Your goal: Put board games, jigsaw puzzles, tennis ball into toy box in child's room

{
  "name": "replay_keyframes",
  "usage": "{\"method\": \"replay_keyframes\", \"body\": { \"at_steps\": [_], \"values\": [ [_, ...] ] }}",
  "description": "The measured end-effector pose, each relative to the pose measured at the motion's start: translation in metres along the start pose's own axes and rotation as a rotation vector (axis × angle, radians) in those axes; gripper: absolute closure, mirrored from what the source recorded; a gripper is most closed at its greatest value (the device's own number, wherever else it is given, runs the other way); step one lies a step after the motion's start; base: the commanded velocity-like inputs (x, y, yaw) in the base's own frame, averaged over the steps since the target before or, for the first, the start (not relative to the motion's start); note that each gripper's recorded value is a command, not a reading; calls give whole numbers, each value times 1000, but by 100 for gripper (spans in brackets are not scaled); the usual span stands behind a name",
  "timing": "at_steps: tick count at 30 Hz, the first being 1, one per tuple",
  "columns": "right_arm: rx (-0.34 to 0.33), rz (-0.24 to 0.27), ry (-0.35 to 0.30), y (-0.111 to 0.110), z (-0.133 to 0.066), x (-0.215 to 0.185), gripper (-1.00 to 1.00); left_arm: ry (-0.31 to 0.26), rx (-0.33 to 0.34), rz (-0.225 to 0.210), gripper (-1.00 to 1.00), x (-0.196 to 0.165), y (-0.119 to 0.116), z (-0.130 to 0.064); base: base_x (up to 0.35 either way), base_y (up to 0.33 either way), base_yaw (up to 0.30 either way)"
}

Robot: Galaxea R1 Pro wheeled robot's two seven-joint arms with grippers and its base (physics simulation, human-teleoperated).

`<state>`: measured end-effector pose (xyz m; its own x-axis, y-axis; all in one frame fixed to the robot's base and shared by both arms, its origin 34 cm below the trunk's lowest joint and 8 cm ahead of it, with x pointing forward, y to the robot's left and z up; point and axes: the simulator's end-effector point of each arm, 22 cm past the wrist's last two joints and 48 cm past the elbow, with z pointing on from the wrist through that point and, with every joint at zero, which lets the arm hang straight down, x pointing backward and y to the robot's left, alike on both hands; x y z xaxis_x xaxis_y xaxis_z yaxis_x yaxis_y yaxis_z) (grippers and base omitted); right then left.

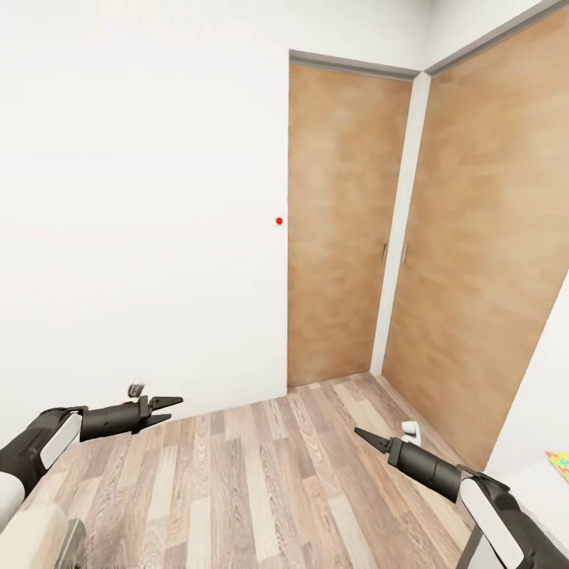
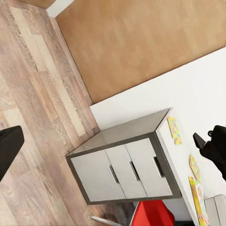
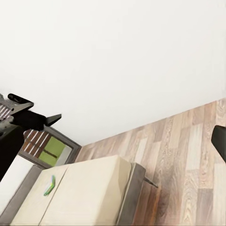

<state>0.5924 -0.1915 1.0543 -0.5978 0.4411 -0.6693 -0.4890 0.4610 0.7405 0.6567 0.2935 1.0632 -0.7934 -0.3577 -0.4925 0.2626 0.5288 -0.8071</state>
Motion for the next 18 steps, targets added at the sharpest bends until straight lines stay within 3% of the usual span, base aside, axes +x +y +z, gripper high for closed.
{"method": "replay_keyframes", "body": {
  "at_steps": [18],
  "values": [
    [25, 0, 2, -5, 0, 1, -100, 0, 1, 0, -100, 0, 0, 0, 0, 0, 292]
  ]
}}
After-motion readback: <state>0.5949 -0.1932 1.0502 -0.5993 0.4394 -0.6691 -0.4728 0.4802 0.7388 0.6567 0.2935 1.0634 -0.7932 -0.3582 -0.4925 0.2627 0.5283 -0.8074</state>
